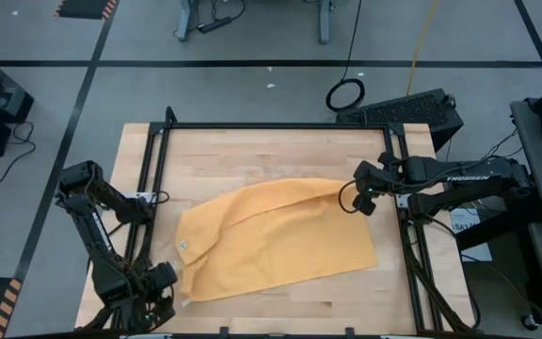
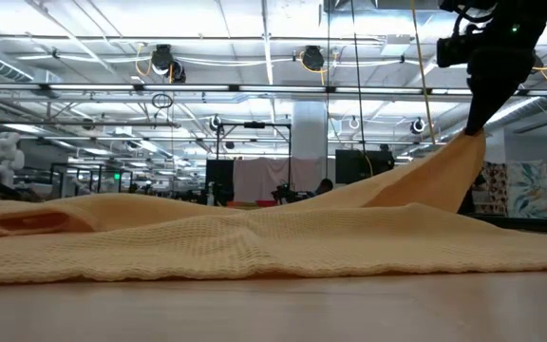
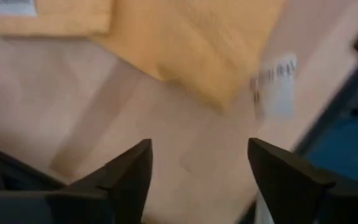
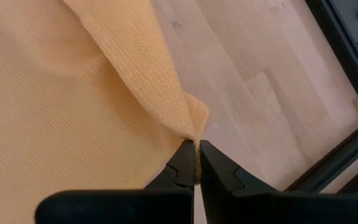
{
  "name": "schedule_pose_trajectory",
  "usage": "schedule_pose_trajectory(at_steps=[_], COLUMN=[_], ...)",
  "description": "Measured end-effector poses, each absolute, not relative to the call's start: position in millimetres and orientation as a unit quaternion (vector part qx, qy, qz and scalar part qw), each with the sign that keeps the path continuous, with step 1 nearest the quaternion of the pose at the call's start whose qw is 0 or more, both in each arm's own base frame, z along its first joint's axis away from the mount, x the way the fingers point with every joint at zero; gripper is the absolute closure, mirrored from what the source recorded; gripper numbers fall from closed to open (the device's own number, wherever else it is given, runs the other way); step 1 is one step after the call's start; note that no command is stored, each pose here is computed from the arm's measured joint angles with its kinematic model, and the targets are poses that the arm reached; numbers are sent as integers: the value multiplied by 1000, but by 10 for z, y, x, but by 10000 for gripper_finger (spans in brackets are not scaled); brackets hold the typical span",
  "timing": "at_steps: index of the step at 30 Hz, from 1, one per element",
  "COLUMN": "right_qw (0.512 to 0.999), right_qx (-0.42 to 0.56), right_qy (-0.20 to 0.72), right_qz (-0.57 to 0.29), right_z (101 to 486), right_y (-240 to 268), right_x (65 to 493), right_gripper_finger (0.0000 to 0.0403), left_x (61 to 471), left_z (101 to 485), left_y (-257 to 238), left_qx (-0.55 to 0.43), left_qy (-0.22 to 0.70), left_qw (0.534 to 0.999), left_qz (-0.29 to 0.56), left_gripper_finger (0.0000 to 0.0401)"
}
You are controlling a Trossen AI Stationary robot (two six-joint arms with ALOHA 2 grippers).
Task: Roll towel
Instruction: Roll the yellow towel
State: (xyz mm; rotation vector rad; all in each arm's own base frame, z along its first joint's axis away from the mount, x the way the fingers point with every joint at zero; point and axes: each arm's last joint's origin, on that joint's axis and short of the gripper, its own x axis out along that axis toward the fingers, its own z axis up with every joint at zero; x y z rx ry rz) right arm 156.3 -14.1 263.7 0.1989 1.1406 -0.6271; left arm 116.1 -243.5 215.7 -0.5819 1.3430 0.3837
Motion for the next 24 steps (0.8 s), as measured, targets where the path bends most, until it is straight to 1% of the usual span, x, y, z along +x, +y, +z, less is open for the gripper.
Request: schedule_pose_trajectory(at_steps=[4, 6, 8, 9, 11, 14, 17, 19, 24], right_qw=[791, 791, 791, 791, 791, 791, 791, 790, 787], right_qx=[92, 92, 91, 91, 91, 92, 89, 88, 86], right_qy=[530, 530, 530, 530, 530, 531, 533, 535, 540], right_qz=[-291, -291, -290, -290, -290, -289, -287, -287, -287], right_z=[2638, 2638, 2638, 2638, 2638, 2638, 2637, 2635, 2633], right_y=[-140, -140, -140, -140, -140, -140, -139, -139, -138], right_x=[1564, 1564, 1564, 1564, 1565, 1565, 1562, 1558, 1547], right_gripper_finger=[403, 403, 403, 403, 403, 403, 403, 403, 403], left_x=[1155, 1168, 1248, 1309, 1439, 1612, 1678, 1679, 1720], left_z=[2312, 2321, 2276, 2246, 2152, 1946, 1753, 1666, 1537], left_y=[-2445, -2362, -2273, -2247, -2214, -2161, -2069, -2028, -2045], left_qx=[-260, -227, -205, -208, -210, -190, -148, -120, -77], left_qy=[599, 551, 475, 448, 432, 444, 512, 539, 562], left_qw=[737, 776, 825, 838, 847, 842, 797, 774, 767], left_qz=[175, 205, 227, 231, 229, 239, 285, 310, 299], left_gripper_finger=[119, 118, 118, 118, 118, 118, 118, 118, 119])
